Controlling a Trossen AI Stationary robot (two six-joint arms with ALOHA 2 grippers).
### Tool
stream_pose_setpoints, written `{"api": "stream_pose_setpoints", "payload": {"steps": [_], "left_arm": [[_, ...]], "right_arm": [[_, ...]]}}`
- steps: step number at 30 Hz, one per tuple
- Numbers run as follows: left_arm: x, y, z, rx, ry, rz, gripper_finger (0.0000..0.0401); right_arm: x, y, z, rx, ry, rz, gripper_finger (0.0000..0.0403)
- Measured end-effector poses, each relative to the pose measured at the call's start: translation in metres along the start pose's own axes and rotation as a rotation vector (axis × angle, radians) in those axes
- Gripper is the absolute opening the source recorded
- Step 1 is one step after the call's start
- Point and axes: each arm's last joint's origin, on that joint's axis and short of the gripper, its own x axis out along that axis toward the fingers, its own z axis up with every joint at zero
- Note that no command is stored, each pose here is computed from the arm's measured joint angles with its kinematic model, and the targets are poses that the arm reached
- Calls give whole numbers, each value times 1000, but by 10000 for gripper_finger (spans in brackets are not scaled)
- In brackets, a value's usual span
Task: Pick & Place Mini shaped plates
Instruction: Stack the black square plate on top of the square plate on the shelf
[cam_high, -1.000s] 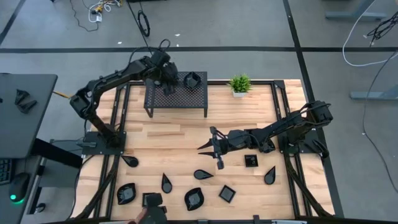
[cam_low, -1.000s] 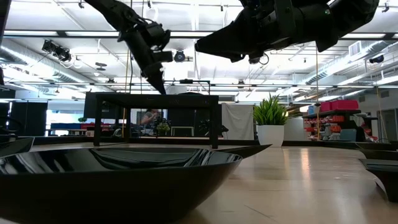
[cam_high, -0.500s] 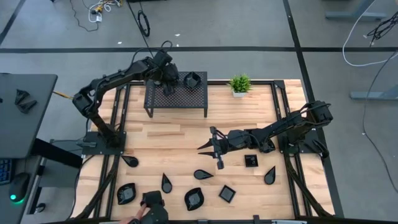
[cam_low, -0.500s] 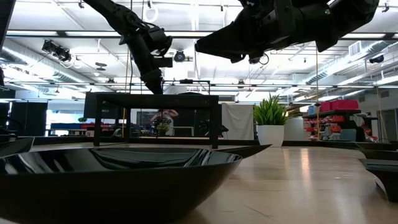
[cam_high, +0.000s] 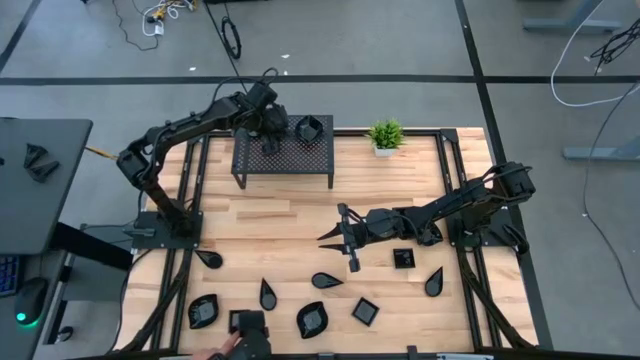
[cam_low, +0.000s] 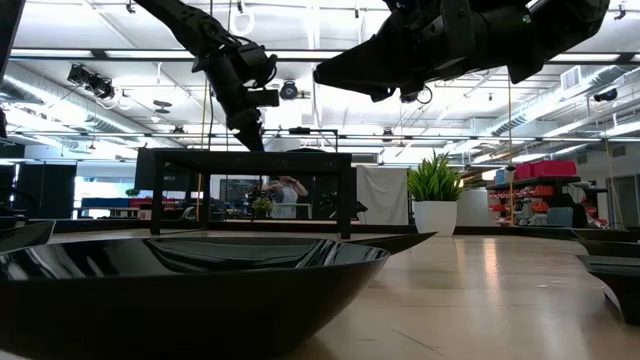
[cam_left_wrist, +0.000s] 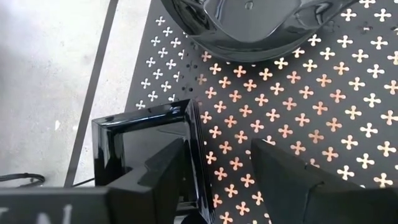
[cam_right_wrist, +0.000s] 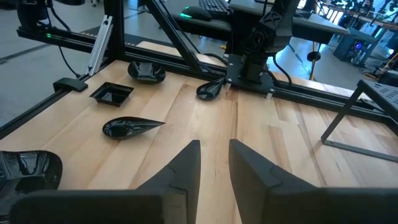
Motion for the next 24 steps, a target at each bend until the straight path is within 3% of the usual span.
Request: {"api": "stream_pose_setpoints", "payload": {"steps": [24], "left_arm": [[-15,-9,1,43,-6,-56,183]], "right_arm": [[0,0,1,0,-6,-1,86]]}}
